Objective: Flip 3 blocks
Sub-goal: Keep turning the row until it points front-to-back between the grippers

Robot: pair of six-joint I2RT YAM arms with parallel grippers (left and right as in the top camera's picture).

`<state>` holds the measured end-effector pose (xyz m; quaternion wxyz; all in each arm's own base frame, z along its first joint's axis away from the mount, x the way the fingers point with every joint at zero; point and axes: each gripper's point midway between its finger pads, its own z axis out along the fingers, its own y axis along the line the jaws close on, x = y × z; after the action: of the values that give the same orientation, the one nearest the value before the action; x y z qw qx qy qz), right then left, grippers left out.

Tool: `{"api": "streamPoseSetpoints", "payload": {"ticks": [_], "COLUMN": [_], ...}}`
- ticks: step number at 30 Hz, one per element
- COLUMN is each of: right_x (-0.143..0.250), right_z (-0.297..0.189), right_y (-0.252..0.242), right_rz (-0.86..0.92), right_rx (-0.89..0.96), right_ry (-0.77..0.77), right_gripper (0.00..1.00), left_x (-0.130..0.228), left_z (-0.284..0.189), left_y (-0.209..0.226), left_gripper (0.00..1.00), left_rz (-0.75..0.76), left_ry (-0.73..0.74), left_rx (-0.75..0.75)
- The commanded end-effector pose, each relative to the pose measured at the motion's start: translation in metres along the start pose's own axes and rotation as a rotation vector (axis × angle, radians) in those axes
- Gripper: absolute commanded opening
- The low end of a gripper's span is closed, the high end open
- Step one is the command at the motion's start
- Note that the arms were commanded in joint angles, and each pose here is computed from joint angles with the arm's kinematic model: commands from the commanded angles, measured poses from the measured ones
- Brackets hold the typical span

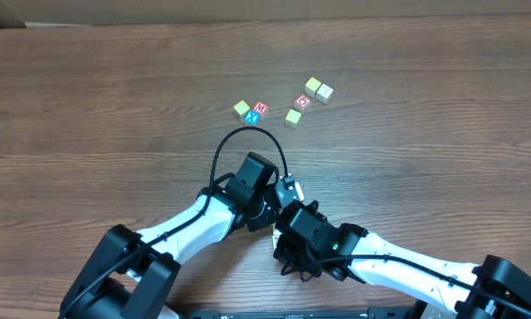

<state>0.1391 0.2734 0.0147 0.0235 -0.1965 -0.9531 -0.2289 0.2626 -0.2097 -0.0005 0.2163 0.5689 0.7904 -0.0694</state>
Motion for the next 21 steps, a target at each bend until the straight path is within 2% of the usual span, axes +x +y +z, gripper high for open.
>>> {"api": "streamPoseSetpoints", "payload": {"ticks": [1,21], "right_x": [-0.0044,-0.0044], "right_z": [-0.001,-0.001], "right_y": [0.004,0.0037], "right_rz": [-0.005,-0.004], "right_rx": [-0.01,-0.009], "right_ry": [-0.024,-0.024], "right_gripper": [0.04,0.04], "left_x": [0.0207,0.02], "left_z": [0.0099,0.0098], "left_y": [-0.002,0.0036], "left_gripper": [0.04,0.04], "left_rz": [-0.039,-0.048], "left_ry": [0.065,0.066], "left_rx": [0.003,-0.026]}}
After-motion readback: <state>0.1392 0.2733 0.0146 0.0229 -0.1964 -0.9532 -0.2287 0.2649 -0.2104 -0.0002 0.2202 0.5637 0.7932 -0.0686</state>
